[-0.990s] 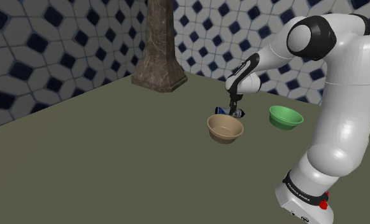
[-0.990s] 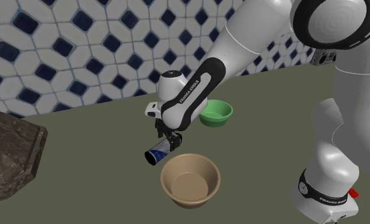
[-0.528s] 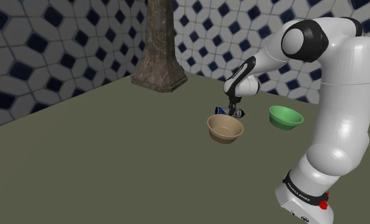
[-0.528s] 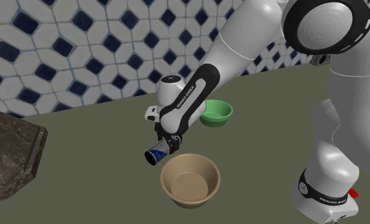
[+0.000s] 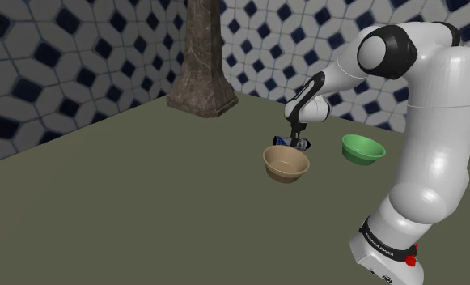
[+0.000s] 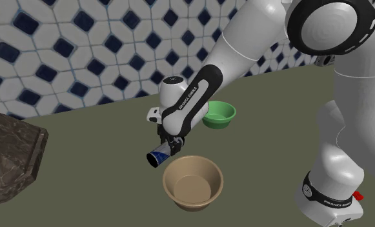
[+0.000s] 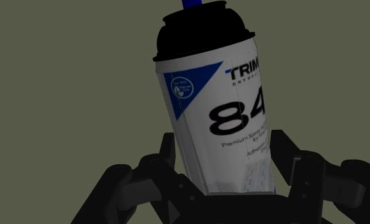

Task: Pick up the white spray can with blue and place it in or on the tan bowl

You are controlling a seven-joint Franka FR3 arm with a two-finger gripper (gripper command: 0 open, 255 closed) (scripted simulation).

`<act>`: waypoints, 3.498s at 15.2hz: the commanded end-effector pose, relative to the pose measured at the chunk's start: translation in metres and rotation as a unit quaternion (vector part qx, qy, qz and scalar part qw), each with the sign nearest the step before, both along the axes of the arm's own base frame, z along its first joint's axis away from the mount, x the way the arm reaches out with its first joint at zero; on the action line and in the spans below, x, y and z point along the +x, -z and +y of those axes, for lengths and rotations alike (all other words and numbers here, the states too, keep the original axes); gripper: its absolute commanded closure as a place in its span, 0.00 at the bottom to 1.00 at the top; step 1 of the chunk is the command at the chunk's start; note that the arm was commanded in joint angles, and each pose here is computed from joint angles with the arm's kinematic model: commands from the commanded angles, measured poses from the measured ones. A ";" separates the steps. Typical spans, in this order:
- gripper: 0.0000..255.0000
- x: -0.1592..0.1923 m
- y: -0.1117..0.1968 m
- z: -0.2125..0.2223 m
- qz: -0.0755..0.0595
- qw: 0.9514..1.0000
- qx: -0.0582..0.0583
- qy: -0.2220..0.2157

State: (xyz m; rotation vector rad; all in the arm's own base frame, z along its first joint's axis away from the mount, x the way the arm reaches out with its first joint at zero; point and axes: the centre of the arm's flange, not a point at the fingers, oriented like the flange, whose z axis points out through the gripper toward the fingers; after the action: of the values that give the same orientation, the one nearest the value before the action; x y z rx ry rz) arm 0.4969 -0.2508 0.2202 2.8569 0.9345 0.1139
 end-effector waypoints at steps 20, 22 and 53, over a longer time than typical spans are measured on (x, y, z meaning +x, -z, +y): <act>1.00 0.000 -0.079 0.000 0.000 1.000 0.000 0.000; 1.00 0.000 -0.089 0.000 0.000 1.000 0.000 0.000; 1.00 -0.092 -0.157 0.202 0.000 1.000 0.000 0.000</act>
State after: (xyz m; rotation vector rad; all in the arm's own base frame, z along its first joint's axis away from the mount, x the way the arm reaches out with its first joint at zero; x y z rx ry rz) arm 0.4062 -0.0539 0.3777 2.8576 0.9368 0.1125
